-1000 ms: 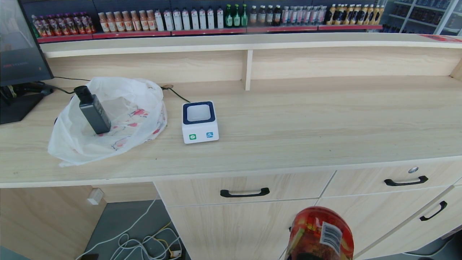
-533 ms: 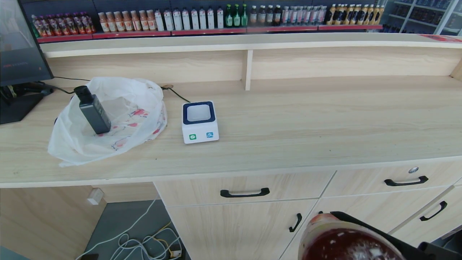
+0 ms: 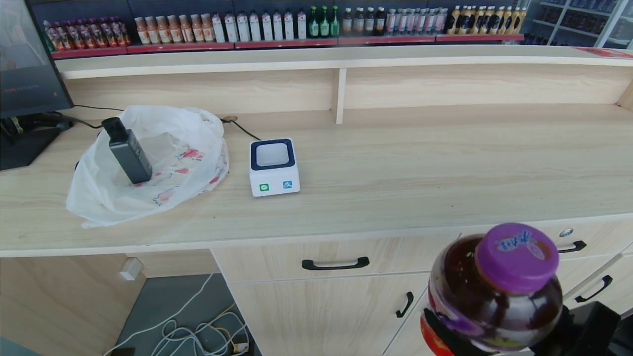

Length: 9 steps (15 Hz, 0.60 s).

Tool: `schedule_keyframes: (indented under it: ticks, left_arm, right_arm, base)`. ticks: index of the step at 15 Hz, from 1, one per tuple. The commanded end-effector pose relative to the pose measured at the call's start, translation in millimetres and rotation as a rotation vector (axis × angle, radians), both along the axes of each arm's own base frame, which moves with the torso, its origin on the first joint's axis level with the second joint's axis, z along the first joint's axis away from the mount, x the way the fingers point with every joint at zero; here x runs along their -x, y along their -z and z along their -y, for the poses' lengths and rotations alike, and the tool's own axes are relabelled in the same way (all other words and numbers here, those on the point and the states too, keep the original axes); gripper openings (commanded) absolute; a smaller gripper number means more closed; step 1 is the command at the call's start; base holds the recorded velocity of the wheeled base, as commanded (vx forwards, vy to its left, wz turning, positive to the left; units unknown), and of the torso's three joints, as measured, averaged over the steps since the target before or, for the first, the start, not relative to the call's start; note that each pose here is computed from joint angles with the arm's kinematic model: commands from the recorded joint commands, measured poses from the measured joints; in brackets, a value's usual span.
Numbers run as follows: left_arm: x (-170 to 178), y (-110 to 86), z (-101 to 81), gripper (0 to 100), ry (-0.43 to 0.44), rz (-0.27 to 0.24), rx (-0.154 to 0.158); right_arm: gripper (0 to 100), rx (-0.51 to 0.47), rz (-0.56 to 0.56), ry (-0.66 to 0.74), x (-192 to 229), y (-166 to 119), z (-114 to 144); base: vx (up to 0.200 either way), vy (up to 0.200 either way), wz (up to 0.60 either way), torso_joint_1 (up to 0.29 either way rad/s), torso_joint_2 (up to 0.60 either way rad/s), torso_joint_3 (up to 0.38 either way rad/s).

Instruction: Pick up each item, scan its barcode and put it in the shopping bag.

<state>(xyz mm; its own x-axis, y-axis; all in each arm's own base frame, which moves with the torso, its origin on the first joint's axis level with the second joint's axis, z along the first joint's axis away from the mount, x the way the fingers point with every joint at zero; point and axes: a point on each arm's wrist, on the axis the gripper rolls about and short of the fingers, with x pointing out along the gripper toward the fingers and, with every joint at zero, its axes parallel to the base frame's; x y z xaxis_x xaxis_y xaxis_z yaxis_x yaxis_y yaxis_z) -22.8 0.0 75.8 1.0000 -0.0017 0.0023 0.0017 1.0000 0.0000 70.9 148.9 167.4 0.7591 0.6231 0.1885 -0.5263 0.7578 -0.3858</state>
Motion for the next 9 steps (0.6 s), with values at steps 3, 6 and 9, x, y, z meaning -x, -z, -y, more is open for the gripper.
schedule_keyframes:
  ticks: [3,6,9]
  left_arm:
    - [0,0.0,0.0,100,0.0,0.001,0.0]
    - [0,0.0,0.0,100,0.0,0.001,0.0]
    - [0,0.0,0.0,100,0.0,0.001,0.0]
  right_arm:
    - [0,-0.112,-0.1,0.139,-32,-8,0]
    - [0,-0.272,-0.12,0.209,-64,-29,-9]
    - [0,-0.332,-0.162,0.225,-91,-36,-17]
  base:
    - [0.0,0.0,0.0,0.0,0.0,0.0]
    - [0.0,0.0,0.0,0.0,0.0,0.0]
    - [0.0,0.0,0.0,0.0,0.0,0.0]
